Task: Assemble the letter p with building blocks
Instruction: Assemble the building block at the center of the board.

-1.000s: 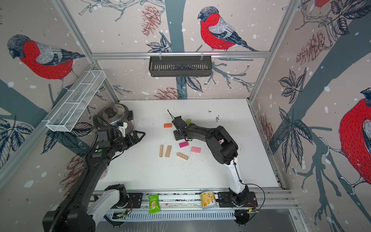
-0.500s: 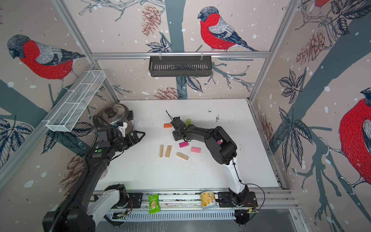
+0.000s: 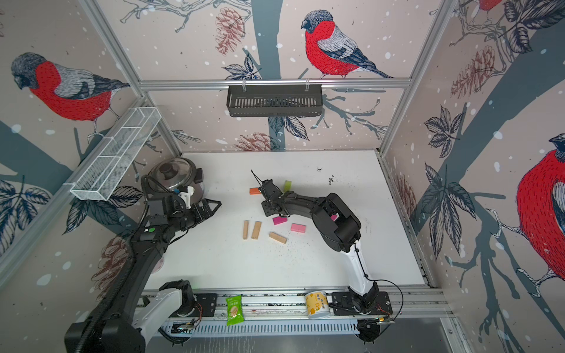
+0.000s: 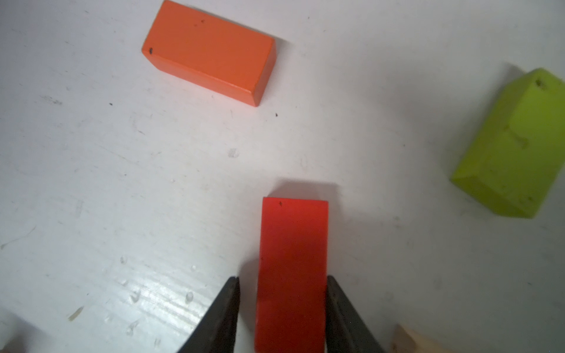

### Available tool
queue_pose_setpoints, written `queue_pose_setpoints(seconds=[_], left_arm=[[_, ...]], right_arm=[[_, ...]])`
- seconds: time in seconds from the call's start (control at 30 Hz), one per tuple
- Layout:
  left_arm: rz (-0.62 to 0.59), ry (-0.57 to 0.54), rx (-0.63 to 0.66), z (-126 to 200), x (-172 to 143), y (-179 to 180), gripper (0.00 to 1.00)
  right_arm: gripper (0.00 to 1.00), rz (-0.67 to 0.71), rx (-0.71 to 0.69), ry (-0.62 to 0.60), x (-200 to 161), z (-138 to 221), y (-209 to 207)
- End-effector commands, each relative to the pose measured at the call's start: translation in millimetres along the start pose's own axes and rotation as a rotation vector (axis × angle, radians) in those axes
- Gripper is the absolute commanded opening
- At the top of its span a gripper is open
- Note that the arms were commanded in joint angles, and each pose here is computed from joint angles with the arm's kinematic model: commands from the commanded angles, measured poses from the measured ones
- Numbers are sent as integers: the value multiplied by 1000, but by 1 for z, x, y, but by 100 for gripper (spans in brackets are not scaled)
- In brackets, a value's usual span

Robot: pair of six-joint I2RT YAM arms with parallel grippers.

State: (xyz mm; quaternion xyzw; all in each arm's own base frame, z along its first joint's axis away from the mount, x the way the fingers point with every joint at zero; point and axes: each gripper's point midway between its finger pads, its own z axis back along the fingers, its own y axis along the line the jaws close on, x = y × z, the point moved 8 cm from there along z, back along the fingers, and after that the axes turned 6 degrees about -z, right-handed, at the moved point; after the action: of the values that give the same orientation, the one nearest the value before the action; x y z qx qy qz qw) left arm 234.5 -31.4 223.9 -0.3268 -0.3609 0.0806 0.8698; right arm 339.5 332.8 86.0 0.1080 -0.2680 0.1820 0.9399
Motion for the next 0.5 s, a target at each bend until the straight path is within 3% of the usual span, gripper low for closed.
queue_pose_setpoints(seconds=[0.0, 0.47], left_arm=[[-29, -25, -33, 1, 5, -4, 97], [-32, -29, -36, 2, 5, -5, 97]], right_arm=[[44, -12, -55, 117, -24, -2, -9], [38, -41, -66, 130, -34, -1, -13]])
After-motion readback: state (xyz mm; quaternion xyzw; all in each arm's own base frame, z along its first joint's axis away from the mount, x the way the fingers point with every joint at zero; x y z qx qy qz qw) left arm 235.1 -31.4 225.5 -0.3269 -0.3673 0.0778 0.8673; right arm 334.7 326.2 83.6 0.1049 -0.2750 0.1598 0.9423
